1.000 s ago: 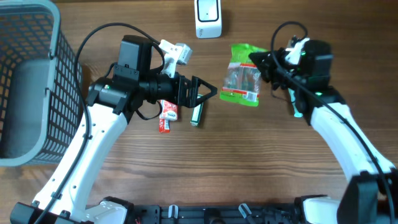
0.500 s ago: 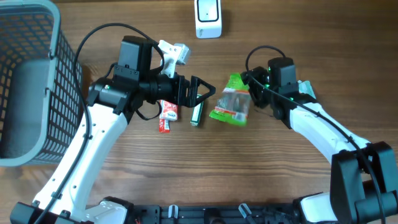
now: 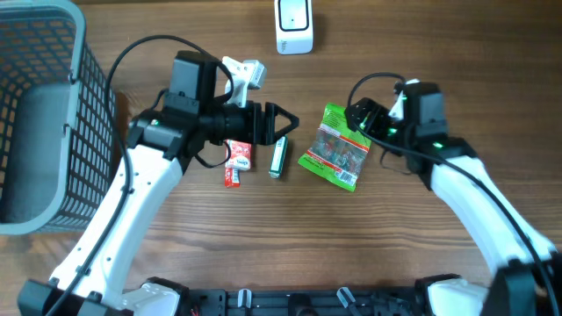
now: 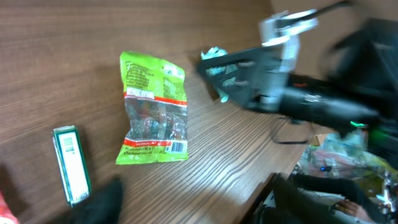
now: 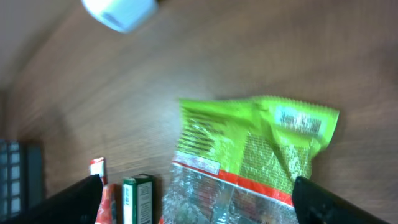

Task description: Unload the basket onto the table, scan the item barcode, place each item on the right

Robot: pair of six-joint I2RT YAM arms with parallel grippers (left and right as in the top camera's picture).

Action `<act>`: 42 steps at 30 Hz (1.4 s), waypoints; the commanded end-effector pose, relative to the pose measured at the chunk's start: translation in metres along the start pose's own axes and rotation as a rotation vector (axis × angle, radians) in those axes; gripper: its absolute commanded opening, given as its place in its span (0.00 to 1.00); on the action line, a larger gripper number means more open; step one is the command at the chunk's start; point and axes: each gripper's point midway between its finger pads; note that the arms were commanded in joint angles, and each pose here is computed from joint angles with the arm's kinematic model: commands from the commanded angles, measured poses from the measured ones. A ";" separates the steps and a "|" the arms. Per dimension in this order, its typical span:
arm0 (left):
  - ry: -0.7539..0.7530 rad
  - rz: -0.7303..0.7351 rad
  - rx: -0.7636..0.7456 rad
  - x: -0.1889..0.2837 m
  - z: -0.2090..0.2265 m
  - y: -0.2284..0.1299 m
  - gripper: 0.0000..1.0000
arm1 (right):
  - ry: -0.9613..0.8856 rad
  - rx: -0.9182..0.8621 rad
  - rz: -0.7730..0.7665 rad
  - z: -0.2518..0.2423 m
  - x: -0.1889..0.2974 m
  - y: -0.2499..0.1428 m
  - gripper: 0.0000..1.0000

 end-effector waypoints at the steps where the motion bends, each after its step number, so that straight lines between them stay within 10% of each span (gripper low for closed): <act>1: 0.068 0.078 0.129 -0.033 0.018 -0.020 0.04 | 0.043 0.180 -0.051 0.009 0.023 0.021 0.77; 7: 0.083 0.145 0.140 -0.092 0.013 -0.037 0.04 | 0.015 0.260 0.042 0.000 0.026 0.036 0.47; 17: 0.263 0.217 0.174 -0.169 0.035 -0.083 0.04 | -0.015 0.323 0.126 -0.013 -0.032 0.054 0.49; 21: 0.357 0.216 0.167 -0.186 0.057 -0.094 0.04 | -0.043 0.294 0.197 -0.035 -0.062 0.039 0.22; 42: 0.586 0.020 0.130 -0.191 0.107 -0.065 0.04 | -0.247 0.053 0.634 -0.098 -0.039 -0.075 0.13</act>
Point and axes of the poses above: each gripper's point midway between its finger pads, its own x axis back along the fingers, its own z axis along the line the jaws close on, y = z × x, and after that the axes turned 2 degrees about -x, right-handed
